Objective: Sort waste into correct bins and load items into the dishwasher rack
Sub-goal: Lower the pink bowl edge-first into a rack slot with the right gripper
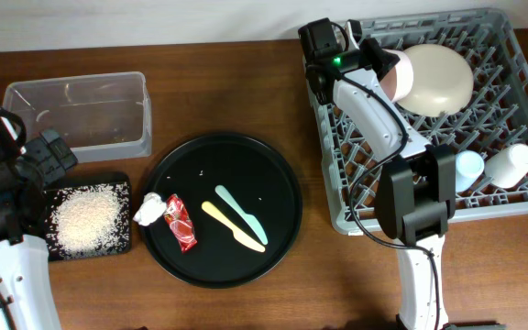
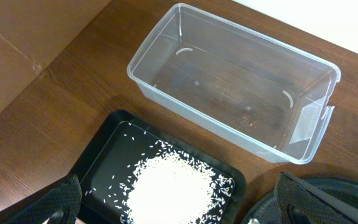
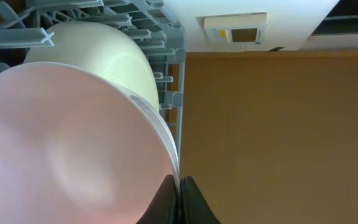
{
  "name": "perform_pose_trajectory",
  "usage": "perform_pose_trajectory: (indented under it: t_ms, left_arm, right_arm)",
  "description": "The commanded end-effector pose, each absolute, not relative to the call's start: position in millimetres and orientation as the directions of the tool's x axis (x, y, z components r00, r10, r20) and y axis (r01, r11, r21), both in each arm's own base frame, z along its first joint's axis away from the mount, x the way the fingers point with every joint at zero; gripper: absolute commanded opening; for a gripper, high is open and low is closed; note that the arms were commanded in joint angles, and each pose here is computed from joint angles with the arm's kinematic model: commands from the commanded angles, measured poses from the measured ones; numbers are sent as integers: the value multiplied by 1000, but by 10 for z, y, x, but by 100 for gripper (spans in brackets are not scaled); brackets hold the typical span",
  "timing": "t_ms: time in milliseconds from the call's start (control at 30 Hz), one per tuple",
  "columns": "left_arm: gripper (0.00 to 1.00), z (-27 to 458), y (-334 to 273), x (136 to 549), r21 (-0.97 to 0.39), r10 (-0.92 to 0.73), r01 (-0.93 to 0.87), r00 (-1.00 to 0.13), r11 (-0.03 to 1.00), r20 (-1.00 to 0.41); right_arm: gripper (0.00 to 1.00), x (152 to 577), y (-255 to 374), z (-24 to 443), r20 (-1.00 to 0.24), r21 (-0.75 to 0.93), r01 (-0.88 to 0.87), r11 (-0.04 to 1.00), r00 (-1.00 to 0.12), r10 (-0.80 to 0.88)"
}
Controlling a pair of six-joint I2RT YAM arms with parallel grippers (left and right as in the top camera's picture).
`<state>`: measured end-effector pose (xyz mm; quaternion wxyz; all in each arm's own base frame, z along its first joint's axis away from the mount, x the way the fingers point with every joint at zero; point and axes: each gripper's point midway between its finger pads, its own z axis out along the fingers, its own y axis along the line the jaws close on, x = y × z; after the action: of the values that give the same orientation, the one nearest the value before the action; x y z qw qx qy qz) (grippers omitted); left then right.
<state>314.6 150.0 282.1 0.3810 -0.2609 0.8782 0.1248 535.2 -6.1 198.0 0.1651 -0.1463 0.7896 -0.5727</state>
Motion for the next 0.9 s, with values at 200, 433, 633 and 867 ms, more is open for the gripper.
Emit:
perform_pose_trajectory:
  t_ms: [200,433,633,867]
  left_arm:
    - [99,2902,1494,3123,-2,-372,-559,-548,829,-749]
    - [99,2902,1494,3123,-2,-372,-559,-548,829,-749]
    - [99,2897,1493,3119,-1,-372,-559,-550,829,-748]
    - [99,2898,1493,3118,-1,-372,-559,-550,829,-748]
  right_arm:
    - [4,5354,-39,1948,-71,-962,-47,268,-907,-416]
    - [4,5309,43,2067,-66,-979,-21,204,-910,-409]
    - [4,5281,70,2132,-64,-986,-6,169,-914,-402]
    - [4,5282,40,2131,-65,-985,-4,170,-916,-396]
